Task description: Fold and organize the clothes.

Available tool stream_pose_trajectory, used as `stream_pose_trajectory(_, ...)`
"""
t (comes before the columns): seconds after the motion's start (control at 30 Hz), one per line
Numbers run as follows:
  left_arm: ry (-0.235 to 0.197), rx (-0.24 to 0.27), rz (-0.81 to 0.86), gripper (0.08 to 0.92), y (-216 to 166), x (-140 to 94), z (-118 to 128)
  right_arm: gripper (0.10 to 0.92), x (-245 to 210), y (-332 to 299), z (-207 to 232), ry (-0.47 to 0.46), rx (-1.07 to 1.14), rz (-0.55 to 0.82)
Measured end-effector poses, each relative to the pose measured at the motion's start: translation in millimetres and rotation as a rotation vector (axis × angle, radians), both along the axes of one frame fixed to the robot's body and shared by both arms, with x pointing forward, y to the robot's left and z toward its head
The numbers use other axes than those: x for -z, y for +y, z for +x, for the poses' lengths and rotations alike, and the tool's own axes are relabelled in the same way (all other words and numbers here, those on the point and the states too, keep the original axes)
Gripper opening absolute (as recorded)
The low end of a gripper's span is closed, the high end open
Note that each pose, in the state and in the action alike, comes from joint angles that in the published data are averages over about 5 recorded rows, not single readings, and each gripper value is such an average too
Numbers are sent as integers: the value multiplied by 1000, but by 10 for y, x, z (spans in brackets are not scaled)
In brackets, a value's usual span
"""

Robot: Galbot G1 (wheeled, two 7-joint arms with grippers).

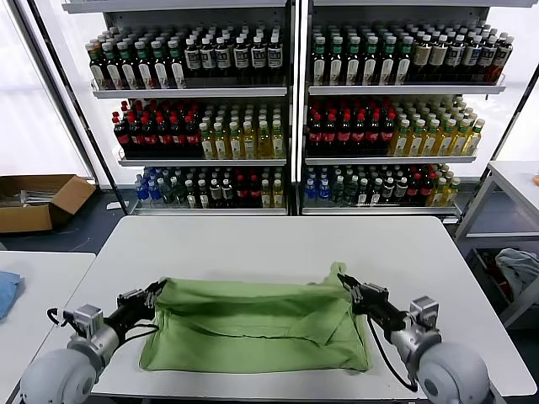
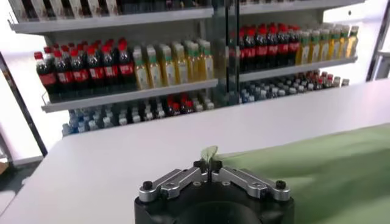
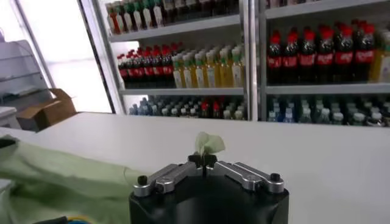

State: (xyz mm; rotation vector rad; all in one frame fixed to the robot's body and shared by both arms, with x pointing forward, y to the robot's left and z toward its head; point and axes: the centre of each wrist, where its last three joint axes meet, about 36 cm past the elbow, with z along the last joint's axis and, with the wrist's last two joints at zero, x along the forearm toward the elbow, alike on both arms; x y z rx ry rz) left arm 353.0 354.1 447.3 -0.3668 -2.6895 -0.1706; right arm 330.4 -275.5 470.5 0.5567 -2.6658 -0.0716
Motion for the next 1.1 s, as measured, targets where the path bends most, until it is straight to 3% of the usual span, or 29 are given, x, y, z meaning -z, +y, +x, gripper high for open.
stream_pose_trajectory(0.13, 24, -1, 22, 109, -32, 62, -152, 198, 47, -8, -188, 40, 19, -31)
stream_pose_trajectory(0.5, 73, -42, 93, 412, 77, 51, -411, 518, 28, -263, -288, 16, 116, -98)
stream_pose_trajectory(0.8, 44, -143, 70, 672, 39, 26, -555, 772, 99, -614, -265, -82, 259, -125)
stream_pose_trajectory(0.97, 30, -221, 31, 797, -90, 85, -613, 820, 152, -702, -317, -115, 296, -123)
stream_pose_trajectory(1.1, 33, -278, 4, 821, -223, 182, -631, 822, 188, -739, -368, -137, 306, -116)
